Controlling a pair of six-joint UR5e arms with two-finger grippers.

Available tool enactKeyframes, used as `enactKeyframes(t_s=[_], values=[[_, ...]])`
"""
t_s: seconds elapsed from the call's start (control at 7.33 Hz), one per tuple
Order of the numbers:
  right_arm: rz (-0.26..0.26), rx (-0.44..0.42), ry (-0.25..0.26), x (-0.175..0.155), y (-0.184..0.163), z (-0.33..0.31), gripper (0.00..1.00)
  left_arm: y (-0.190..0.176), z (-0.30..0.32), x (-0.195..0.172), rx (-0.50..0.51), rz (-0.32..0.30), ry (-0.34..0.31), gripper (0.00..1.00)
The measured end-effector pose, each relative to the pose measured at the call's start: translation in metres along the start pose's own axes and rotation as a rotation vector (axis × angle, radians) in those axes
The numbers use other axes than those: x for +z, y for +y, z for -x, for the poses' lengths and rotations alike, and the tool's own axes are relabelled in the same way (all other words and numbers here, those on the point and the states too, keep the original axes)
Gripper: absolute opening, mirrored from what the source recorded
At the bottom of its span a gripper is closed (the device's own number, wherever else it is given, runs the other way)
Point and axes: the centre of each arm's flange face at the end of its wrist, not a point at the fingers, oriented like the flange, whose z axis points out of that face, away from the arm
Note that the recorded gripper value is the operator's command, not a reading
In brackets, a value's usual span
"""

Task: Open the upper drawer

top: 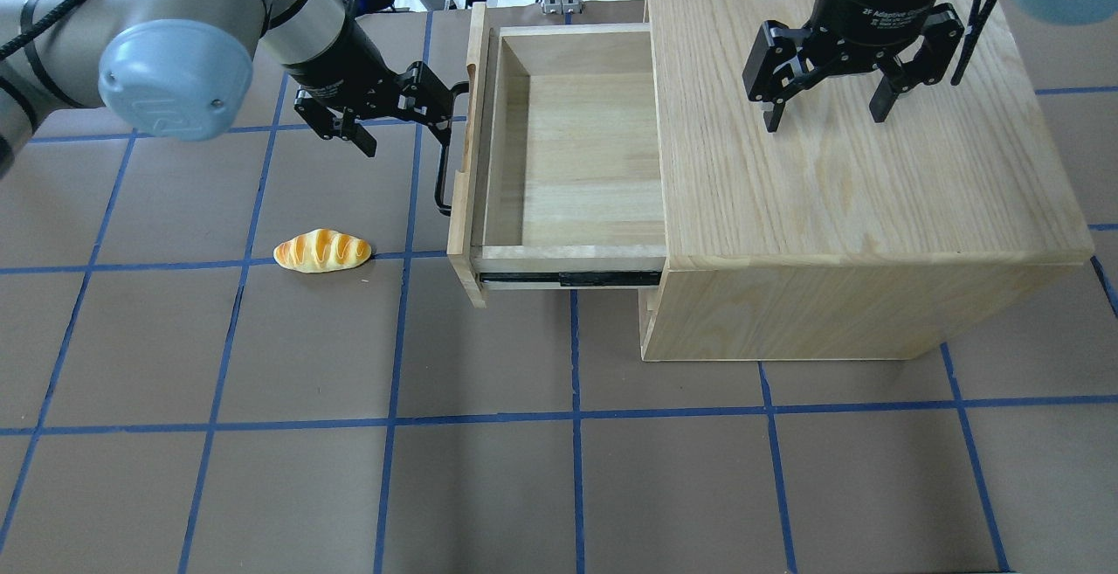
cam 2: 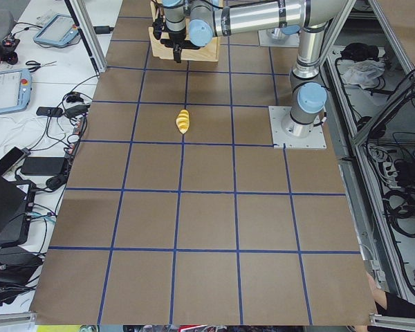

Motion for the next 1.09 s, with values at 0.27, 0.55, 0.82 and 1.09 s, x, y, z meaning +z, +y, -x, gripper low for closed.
enactKeyframes(t_s=[0.27,0.55,0.82,1.09], values=[[0.000,0.000,0.000,0.000,0.000,0.000,1.00,-0.003,0.025,-0.006,-0.001,-0.002,-0.001,1.00],[0.000,0.000,0.000,0.000,0.000,0.000,1.00,0.000,0.035,-0.019,-0.015,-0.003,-0.011,1.00],[0.000,0.000,0.000,0.000,0.000,0.000,1.00,0.023,0.025,-0.059,-0.030,0.003,-0.043,1.00],[0.000,0.000,0.000,0.000,0.000,0.000,1.00,0.060,0.012,-0.110,-0.043,-0.013,-0.120,1.00]])
